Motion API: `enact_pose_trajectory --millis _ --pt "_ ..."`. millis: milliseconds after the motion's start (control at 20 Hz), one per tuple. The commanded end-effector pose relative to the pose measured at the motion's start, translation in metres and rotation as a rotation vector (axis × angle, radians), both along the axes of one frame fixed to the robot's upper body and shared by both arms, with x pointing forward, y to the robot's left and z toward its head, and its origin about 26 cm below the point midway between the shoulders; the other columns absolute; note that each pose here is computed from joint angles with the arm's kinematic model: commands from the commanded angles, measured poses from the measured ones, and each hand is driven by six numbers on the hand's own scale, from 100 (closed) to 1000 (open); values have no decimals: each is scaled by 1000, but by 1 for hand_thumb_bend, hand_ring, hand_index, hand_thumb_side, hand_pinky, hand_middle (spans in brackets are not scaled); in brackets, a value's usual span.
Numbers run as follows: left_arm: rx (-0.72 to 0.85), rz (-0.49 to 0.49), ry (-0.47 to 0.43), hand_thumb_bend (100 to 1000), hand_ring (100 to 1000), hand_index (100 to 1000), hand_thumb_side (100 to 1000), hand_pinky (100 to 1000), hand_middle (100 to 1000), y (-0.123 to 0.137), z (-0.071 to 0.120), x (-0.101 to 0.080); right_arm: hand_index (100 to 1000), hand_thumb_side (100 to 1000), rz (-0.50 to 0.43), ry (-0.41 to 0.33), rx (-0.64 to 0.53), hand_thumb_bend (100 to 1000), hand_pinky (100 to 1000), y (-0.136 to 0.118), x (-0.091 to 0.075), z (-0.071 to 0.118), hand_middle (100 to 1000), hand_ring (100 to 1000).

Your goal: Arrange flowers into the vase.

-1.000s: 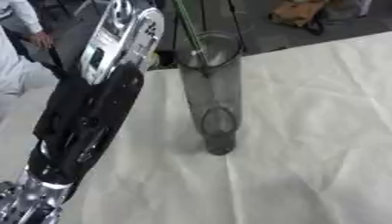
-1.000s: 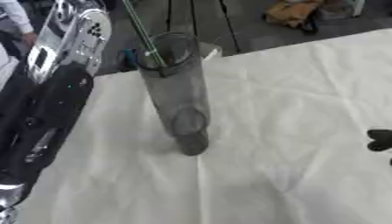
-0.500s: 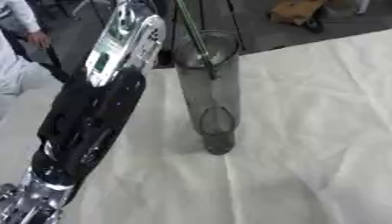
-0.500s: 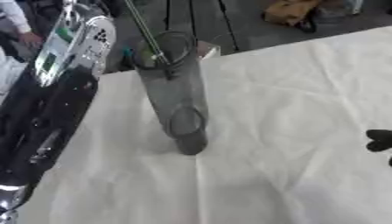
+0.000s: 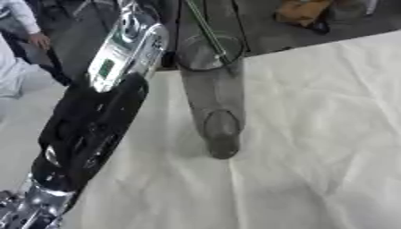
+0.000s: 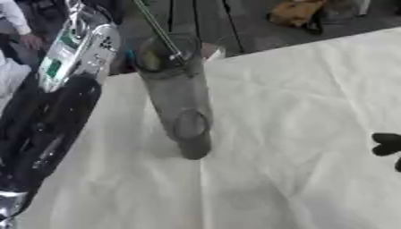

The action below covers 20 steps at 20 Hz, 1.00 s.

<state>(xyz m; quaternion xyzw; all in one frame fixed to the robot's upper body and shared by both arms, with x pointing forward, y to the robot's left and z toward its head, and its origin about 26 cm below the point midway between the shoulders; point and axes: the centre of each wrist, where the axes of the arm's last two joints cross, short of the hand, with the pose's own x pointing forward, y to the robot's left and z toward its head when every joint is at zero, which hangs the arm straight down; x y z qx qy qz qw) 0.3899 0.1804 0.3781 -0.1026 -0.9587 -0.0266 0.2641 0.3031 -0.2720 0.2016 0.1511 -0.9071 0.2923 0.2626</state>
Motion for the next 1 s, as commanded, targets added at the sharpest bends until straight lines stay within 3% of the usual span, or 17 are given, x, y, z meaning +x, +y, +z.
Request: enact_pose_trajectory --millis 50,500,1000 --pt "40 51 -61 143 100 168 789 100 100 7 8 -2 816 1000 -3 -31 -8 100 856 0 -2 8 503 692" --pt "139 200 -128 130 100 182 768 100 100 18 -1 4 815 1000 -11 -27 -9 100 857 -1 -3 7 503 692" --pt "248 296 -92 100 100 248 843 100 100 32 -10 8 815 1000 -24 -18 -4 100 857 -3 -4 4 503 693"
